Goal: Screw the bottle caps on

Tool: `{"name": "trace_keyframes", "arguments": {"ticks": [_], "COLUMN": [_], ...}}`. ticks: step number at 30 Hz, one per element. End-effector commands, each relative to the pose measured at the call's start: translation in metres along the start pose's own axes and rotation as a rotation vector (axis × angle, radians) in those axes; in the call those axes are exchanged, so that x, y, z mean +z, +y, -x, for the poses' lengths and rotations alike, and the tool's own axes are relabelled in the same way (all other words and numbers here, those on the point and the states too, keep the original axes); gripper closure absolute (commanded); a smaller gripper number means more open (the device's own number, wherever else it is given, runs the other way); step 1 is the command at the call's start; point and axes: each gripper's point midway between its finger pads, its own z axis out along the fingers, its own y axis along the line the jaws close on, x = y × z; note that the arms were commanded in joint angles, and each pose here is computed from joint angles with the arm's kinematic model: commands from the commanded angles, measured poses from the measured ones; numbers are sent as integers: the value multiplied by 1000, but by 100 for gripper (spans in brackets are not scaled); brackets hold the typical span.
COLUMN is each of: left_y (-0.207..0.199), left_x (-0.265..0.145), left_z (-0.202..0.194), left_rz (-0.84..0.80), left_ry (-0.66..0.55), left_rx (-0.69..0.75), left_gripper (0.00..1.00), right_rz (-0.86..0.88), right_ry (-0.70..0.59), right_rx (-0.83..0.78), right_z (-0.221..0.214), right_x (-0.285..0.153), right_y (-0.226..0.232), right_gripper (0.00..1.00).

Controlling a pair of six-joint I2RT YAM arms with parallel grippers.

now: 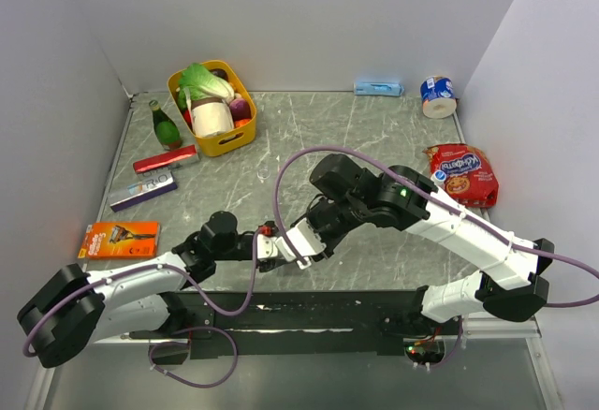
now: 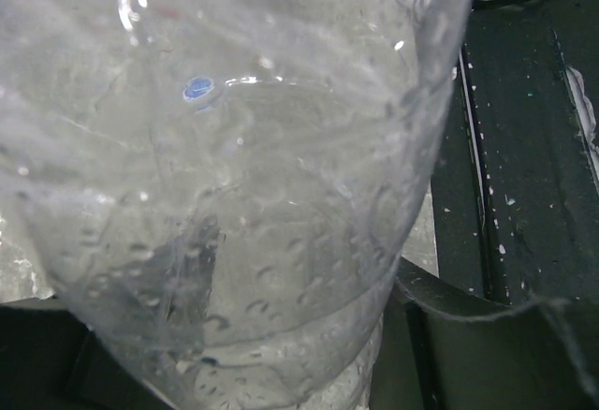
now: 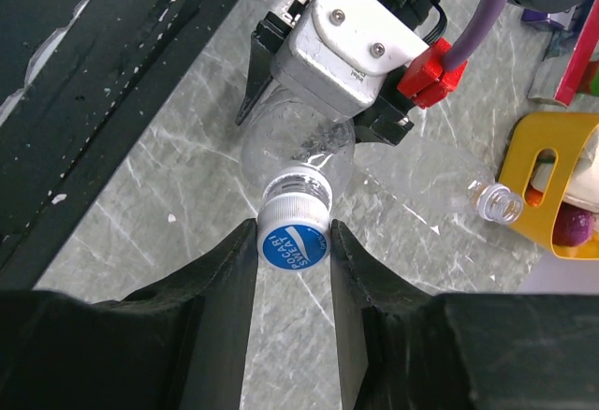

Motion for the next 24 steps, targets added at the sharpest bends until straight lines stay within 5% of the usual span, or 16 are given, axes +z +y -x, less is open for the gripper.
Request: {"name": "trace_keyframes", "arguments": {"ticks": [1,17,24], "left_y": [15,26,47], "left_x": [6,1,-7], "left_z": [43,59,76], "left_rz": [10,82,237], "left_ry": [-107,-178,-246], "left_rx": [39,61,8], "left_gripper": [99,99,99], "right_rz": [12,9,37], "right_ry": [6,47,102], "right_rx": [37,236,600], "right_z": [1,-5,-10], "right_x": [0,13,20], "right_y": [8,6,-6], "right_gripper": [78,78,79]}}
